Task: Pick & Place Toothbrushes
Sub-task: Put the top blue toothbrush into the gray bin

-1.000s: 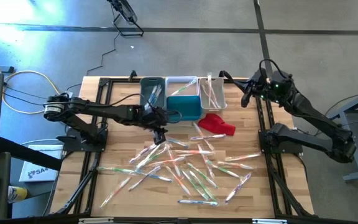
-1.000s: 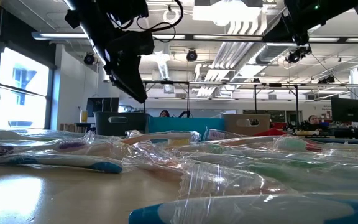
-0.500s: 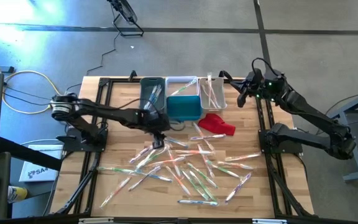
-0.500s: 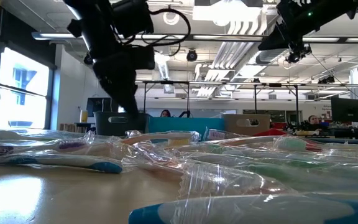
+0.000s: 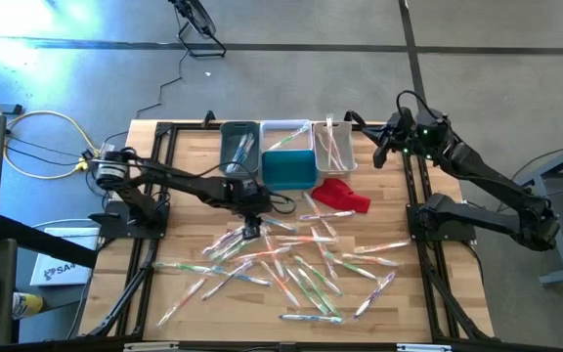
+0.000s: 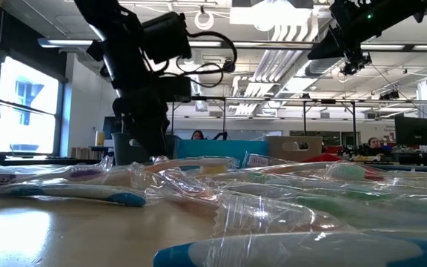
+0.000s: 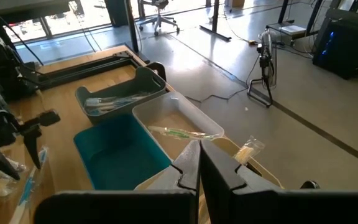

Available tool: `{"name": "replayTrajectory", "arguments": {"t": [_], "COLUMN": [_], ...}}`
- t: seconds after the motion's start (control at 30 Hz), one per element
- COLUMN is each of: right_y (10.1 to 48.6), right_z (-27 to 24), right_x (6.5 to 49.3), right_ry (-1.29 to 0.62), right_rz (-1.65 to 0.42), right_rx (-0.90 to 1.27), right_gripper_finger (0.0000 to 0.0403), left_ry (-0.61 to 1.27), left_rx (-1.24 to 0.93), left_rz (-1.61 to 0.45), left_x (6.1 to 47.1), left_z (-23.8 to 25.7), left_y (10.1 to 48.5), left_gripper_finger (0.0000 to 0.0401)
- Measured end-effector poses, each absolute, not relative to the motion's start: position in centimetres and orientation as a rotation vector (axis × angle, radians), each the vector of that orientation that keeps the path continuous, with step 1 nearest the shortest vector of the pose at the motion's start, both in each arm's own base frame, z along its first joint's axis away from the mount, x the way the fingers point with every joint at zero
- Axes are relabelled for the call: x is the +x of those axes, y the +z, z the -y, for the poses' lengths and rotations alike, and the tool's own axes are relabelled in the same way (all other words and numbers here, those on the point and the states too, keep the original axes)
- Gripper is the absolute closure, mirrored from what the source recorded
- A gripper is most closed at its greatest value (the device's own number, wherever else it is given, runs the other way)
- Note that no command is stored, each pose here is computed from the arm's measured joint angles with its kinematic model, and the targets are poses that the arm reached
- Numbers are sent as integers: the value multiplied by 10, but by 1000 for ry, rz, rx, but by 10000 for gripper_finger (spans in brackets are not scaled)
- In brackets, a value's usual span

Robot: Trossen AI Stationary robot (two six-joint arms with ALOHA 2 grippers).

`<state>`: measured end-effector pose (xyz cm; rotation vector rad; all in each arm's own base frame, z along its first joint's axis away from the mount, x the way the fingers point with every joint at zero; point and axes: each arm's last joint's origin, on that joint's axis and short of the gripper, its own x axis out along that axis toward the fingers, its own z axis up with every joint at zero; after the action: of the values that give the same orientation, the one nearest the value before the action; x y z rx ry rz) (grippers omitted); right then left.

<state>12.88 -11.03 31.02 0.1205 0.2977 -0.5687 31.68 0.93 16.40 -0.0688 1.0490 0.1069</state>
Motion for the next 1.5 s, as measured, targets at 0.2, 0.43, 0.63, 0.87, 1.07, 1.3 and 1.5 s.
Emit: {"name": "replayTrajectory", "arguments": {"t": [0.2,0.43,0.63,0.87,1.07,1.3,1.5], "right_y": [310,310,310,310,310,310,310], "right_z": [110,110,110,110,110,110,110], "right_x": [129,129,129,129,129,129,129], "right_ry": [-572,-571,-571,-571,-572,-571,-571], "right_rz": [-298,-298,-298,-298,-298,-298,-298], "right_rx": [120,119,120,120,120,120,120], "right_gripper_finger": [398,398,398,398,398,398,398], "left_ry": [108,108,101,100,100,100,100], "left_rx": [-68,-69,-74,-75,-75,-75,-75], "left_rz": [-1073,-1080,-1075,-1075,-1075,-1075,-1075], "left_x": [319,322,322,322,322,322,322], "left_z": [-9,-9,-9,-9,-9,-9,-9], "left_y": [155,149,149,149,149,149,149], "left_gripper_finger": [242,242,242,255,313,366,381]}}
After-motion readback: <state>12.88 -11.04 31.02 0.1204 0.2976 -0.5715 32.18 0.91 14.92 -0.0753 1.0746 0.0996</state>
